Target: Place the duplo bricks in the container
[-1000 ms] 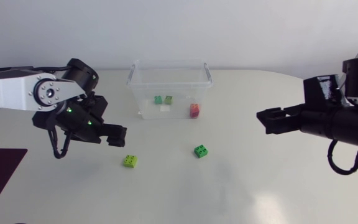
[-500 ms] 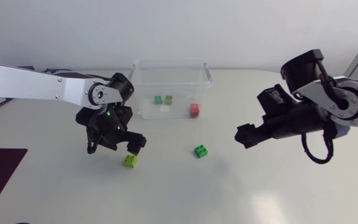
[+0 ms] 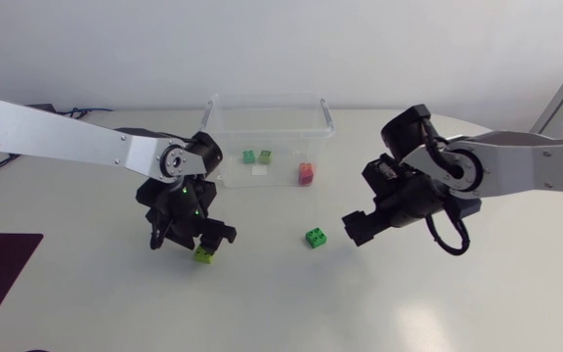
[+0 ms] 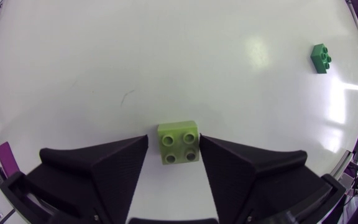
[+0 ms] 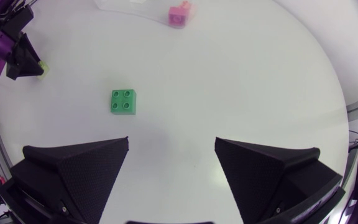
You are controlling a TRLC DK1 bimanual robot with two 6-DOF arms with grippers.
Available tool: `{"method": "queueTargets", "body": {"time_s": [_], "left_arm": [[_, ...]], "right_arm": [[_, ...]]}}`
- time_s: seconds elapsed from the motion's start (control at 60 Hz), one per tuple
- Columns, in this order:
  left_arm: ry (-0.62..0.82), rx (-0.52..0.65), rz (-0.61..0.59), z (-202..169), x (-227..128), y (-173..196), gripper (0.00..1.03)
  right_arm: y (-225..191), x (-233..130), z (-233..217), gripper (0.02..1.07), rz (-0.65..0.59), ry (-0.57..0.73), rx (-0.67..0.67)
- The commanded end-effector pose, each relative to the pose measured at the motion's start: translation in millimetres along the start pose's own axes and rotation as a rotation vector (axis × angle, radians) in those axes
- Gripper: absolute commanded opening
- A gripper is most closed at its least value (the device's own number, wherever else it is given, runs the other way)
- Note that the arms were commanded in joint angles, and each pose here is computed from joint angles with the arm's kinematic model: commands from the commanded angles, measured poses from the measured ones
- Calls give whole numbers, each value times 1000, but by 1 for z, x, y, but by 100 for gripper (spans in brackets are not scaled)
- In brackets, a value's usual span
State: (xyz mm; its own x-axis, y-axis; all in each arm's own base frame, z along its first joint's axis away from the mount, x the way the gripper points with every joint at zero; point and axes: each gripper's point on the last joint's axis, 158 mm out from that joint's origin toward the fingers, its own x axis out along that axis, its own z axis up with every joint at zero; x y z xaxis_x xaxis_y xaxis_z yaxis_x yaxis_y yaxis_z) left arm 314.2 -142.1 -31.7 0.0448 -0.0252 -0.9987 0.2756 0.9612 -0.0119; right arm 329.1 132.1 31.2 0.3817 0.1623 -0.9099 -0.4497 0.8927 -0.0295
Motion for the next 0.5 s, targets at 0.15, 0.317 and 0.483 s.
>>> {"method": "queueTargets", "body": {"time_s": [0.15, 0.317, 0.483], "left_arm": [[0, -43, 0, 2, 3, 3, 20], [-108, -66, -40, 21, -30, 11, 19], [-294, -67, -62, 50, -92, 21, 19]], "right_arm": [[18, 25, 16, 102, -1, 17, -62], [34, 46, 20, 99, 11, 38, -90], [47, 55, 25, 95, 23, 49, -118]]}}
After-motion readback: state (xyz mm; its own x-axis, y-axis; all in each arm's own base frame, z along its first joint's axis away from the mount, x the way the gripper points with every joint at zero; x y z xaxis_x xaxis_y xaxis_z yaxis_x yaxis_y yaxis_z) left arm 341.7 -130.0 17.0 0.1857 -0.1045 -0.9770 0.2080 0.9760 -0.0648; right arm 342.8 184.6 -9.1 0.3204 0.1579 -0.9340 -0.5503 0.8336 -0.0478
